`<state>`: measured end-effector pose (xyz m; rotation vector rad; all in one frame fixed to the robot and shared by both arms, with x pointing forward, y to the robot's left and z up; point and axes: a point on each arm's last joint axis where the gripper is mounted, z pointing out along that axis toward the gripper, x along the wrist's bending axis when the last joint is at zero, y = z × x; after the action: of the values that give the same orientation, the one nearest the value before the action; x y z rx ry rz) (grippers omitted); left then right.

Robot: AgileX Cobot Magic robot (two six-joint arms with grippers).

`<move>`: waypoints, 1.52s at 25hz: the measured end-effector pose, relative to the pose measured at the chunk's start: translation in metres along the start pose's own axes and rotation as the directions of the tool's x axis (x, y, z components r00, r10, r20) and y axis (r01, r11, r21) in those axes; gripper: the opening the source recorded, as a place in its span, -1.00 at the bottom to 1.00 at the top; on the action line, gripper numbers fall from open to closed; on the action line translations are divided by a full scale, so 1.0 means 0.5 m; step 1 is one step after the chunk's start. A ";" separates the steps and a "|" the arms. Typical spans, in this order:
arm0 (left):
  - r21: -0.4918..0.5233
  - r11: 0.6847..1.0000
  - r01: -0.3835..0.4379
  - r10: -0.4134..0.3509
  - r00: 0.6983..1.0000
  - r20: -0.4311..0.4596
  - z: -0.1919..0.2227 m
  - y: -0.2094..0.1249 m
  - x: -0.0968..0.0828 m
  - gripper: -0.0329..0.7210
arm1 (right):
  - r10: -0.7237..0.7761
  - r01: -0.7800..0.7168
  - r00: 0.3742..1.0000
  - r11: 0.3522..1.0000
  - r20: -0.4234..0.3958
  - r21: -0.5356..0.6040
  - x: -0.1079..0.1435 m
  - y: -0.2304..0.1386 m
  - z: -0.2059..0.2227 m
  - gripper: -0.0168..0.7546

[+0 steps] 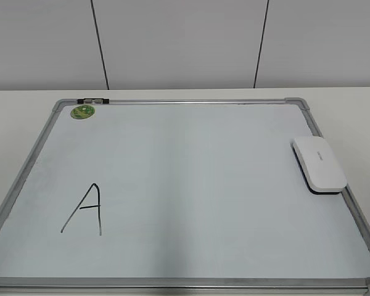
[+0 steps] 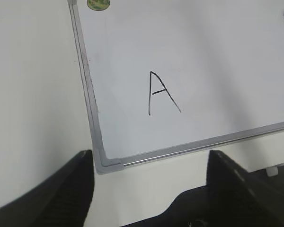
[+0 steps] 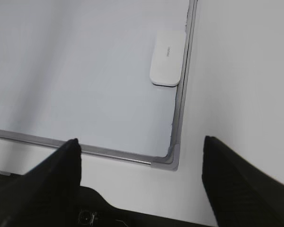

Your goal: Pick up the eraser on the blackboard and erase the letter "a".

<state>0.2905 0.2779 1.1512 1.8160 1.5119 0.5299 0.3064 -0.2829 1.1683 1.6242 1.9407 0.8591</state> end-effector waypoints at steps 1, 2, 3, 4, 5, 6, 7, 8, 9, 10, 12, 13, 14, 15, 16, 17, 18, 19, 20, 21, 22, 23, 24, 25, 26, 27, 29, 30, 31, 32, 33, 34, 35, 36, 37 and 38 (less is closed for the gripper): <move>-0.020 1.000 -0.005 0.005 1.000 -0.001 -0.008 -0.014 -0.004 0.53 | 0.001 -0.001 1.000 1.000 -0.003 0.001 0.001 -0.019 0.001 0.57; -0.033 0.999 -0.008 0.007 1.000 -0.002 -0.012 -0.025 -0.006 0.52 | 0.002 -0.002 1.000 1.000 -0.005 -0.001 0.001 -0.025 0.000 0.57; -0.048 0.999 -0.013 0.013 1.000 -0.003 -0.018 -0.036 -0.008 0.51 | 0.001 -0.001 1.000 1.000 -0.006 -0.008 0.002 -0.053 -0.001 0.57; -0.058 0.998 -0.014 0.014 1.000 -0.004 -0.021 -0.045 -0.010 0.50 | 0.000 0.000 1.000 1.000 -0.003 -0.014 0.002 -0.071 -0.002 0.57; -0.068 0.998 -0.018 0.017 1.000 -0.005 -0.024 -0.055 -0.012 0.49 | -0.002 0.002 1.000 1.000 0.001 -0.019 0.002 -0.084 -0.002 0.57; -0.078 0.997 -0.018 0.017 1.000 -0.006 -0.026 -0.065 -0.013 0.49 | -0.004 0.004 1.000 1.000 0.008 -0.023 0.001 -0.097 -0.001 0.57; -0.083 0.996 -0.018 0.017 1.000 -0.008 -0.026 -0.075 -0.014 0.47 | -0.007 0.007 1.000 1.000 0.015 -0.026 0.000 -0.117 0.002 0.57; -0.084 0.996 -0.017 0.016 1.000 -0.013 -0.024 -0.084 -0.013 0.47 | -0.008 0.009 1.000 0.999 0.020 -0.031 -0.001 -0.128 0.002 0.57; -0.080 0.997 -0.019 0.017 1.000 -0.022 -0.020 -0.094 -0.011 0.46 | -0.010 0.011 1.000 1.000 0.027 -0.027 -0.002 -0.140 0.007 0.57; -0.073 0.997 -0.019 0.017 0.999 -0.028 -0.014 -0.105 -0.009 0.45 | -0.014 0.016 0.999 1.000 0.042 -0.026 -0.005 -0.156 0.011 0.57; -0.048 0.999 -0.016 0.014 0.999 -0.042 0.001 -0.124 -0.004 0.45 | -0.023 0.024 0.997 1.000 0.071 -0.019 -0.010 -0.180 0.022 0.57; -0.032 0.999 -0.012 0.011 0.999 -0.043 0.010 -0.135 -0.001 0.45 | -0.026 0.028 0.996 0.999 0.083 -0.016 -0.013 -0.189 0.027 0.57; -0.014 1.000 -0.007 0.007 0.999 -0.047 0.021 -0.145 0.002 0.45 | -0.031 0.032 0.995 0.999 0.098 -0.010 -0.016 -0.200 0.033 0.57; 0.005 1.000 -0.001 0.001 0.999 -0.055 0.030 -0.154 0.005 0.45 | -0.034 0.035 0.994 0.999 0.108 -0.003 -0.018 -0.208 0.038 0.57; 0.027 1.000 0.008 -0.007 0.998 -0.064 0.041 -0.163 0.010 0.45 | -0.037 0.037 0.992 0.999 0.116 0.007 -0.020 -0.218 0.047 0.57; 0.052 0.999 0.017 -0.013 0.997 -0.071 0.053 -0.171 0.014 0.45 | -0.038 0.037 0.992 0.999 0.118 0.013 -0.021 -0.223 0.052 0.57; 0.070 0.997 0.024 -0.019 0.997 -0.076 0.061 -0.177 0.017 0.45 | -0.040 0.037 0.992 0.999 0.119 0.025 -0.022 -0.230 0.061 0.57; 0.088 0.996 0.030 -0.023 0.997 -0.078 0.069 -0.184 0.019 0.45 | -0.040 0.036 0.992 0.999 0.118 0.035 -0.022 -0.235 0.070 0.57; 0.099 0.995 0.035 -0.028 0.997 -0.078 0.074 -0.187 0.020 0.45 | -0.041 0.035 0.992 0.998 0.117 0.052 -0.023 -0.241 0.080 0.57; 0.104 0.994 0.037 -0.029 0.996 -0.082 0.076 -0.189 0.022 0.44 | -0.042 0.034 0.992 0.997 0.116 0.065 -0.024 -0.246 0.089 0.57; 0.105 0.994 0.036 -0.027 0.996 -0.088 0.077 -0.190 0.023 0.45 | -0.042 0.035 0.992 0.997 0.116 0.066 -0.024 -0.248 0.095 0.57; 0.096 0.995 0.033 -0.023 0.995 -0.096 0.077 -0.188 0.025 0.45 | -0.041 0.035 0.993 0.998 0.115 0.052 -0.024 -0.246 0.096 0.57; 0.082 0.996 0.028 -0.020 0.994 -0.107 0.077 -0.186 0.027 0.44 | -0.041 0.037 0.992 0.999 0.115 0.036 -0.024 -0.244 0.098 0.57; 0.066 0.998 0.023 -0.015 0.993 -0.120 0.078 -0.183 0.029 0.44 | -0.042 0.039 0.992 0.999 0.116 0.025 -0.024 -0.243 0.101 0.57; 0.053 0.998 0.018 -0.011 0.991 -0.130 0.079 -0.181 0.032 0.44 | -0.039 0.038 0.993 0.999 0.115 0.016 -0.024 -0.242 0.104 0.57; 0.045 0.999 0.017 -0.010 0.990 -0.139 0.082 -0.181 0.034 0.44 | -0.038 0.037 0.993 0.999 0.114 0.015 -0.024 -0.243 0.108 0.57; 0.031 0.999 0.011 -0.006 0.989 -0.150 0.085 -0.180 0.037 0.44 | -0.033 0.031 0.993 0.999 0.112 0.021 -0.024 -0.246 0.112 0.57; 0.023 1.000 0.011 -0.007 0.988 -0.154 0.088 -0.180 0.038 0.44 | -0.032 0.030 0.993 0.999 0.112 0.021 -0.024 -0.246 0.112 0.57; 0.013 1.000 0.010 -0.008 0.988 -0.156 0.092 -0.179 0.040 0.44 | -0.030 0.028 0.993 0.999 0.112 0.018 -0.024 -0.246 0.113 0.57; 0.007 1.000 0.010 -0.009 0.988 -0.157 0.094 -0.179 0.041 0.44 | -0.030 0.029 0.993 0.999 0.112 0.016 -0.024 -0.246 0.113 0.57; 0.005 1.000 0.009 -0.008 0.987 -0.159 0.096 -0.180 0.041 0.44 | -0.030 0.029 0.993 0.999 0.112 0.016 -0.024 -0.246 0.113 0.57; 0.005 1.000 0.010 -0.009 0.987 -0.160 0.097 -0.180 0.042 0.44 | -0.028 0.027 0.993 1.000 0.112 0.014 -0.024 -0.245 0.113 0.57; 0.003 1.000 0.010 -0.009 0.987 -0.160 0.099 -0.180 0.042 0.44 | -0.028 0.027 0.993 1.000 0.112 0.014 -0.024 -0.245 0.113 0.57; 0.003 1.000 0.010 -0.009 0.987 -0.160 0.099 -0.180 0.042 0.44 | -0.027 0.026 0.993 1.000 0.112 0.014 -0.024 -0.245 0.113 0.57; 0.001 1.000 0.009 -0.009 0.987 -0.160 0.099 -0.180 0.042 0.44 | -0.027 0.026 0.993 1.000 0.112 0.014 -0.024 -0.245 0.113 0.57; -0.001 1.000 0.009 -0.009 0.987 -0.160 0.099 -0.180 0.042 0.43 | -0.027 0.026 0.993 1.000 0.112 0.014 -0.024 -0.245 0.113 0.57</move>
<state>0.2692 0.2918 1.0498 1.8015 1.6255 0.6860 0.2635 -0.2984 1.0408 1.6143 1.8895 0.7308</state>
